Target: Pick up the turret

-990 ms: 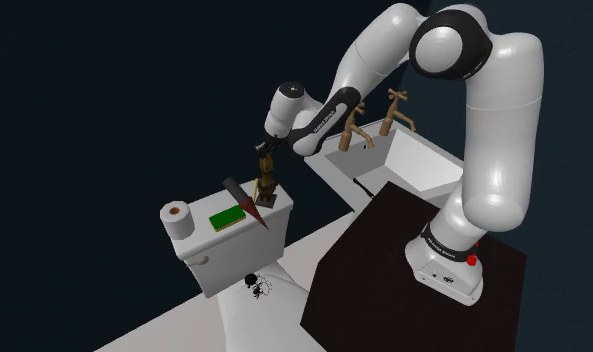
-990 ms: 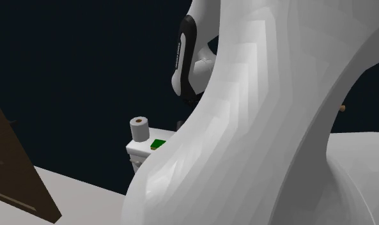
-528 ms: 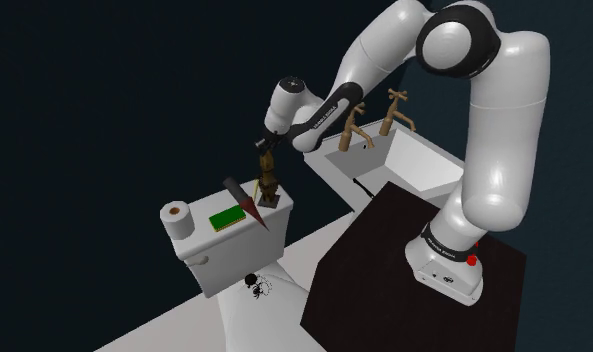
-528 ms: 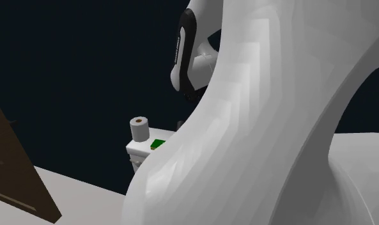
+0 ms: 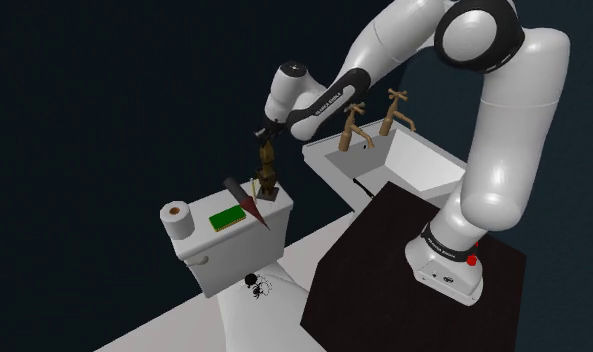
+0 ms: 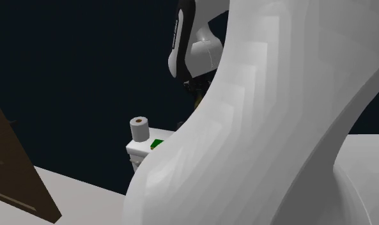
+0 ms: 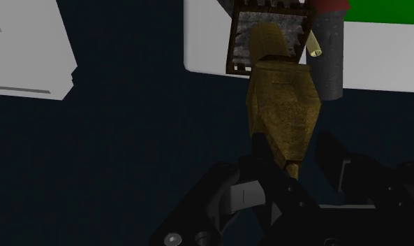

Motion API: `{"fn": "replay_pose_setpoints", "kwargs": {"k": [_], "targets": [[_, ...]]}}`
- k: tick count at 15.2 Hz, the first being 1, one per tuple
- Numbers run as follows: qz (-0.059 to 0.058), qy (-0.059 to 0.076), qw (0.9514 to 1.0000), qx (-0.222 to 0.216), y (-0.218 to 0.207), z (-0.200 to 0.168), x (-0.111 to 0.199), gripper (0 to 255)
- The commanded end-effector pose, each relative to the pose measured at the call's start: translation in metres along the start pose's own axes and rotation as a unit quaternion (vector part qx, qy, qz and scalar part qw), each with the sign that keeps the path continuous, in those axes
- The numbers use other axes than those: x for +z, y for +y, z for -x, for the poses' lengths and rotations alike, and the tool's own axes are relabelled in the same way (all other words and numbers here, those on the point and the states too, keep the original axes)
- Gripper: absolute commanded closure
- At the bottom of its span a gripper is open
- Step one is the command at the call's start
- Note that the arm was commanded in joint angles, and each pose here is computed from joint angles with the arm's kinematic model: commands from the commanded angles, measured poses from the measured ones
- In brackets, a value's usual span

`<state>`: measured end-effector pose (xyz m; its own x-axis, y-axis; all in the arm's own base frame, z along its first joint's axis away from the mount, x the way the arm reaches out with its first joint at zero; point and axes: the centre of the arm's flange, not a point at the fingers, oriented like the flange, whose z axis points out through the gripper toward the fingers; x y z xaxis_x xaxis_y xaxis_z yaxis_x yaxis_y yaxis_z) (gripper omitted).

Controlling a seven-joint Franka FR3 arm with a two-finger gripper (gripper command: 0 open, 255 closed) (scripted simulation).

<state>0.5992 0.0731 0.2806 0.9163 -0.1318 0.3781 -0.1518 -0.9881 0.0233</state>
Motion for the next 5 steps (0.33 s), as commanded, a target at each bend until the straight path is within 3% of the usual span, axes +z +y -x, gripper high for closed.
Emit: {"fn": "replay_pose_setpoints", "kwargs": {"k": [1,5], "targets": [[0.0,0.0,1.0,0.0,0.0,-0.004,-0.01,255],[0.0,0.0,1.0,0.0,0.0,-0.008,-0.021,255]]}}
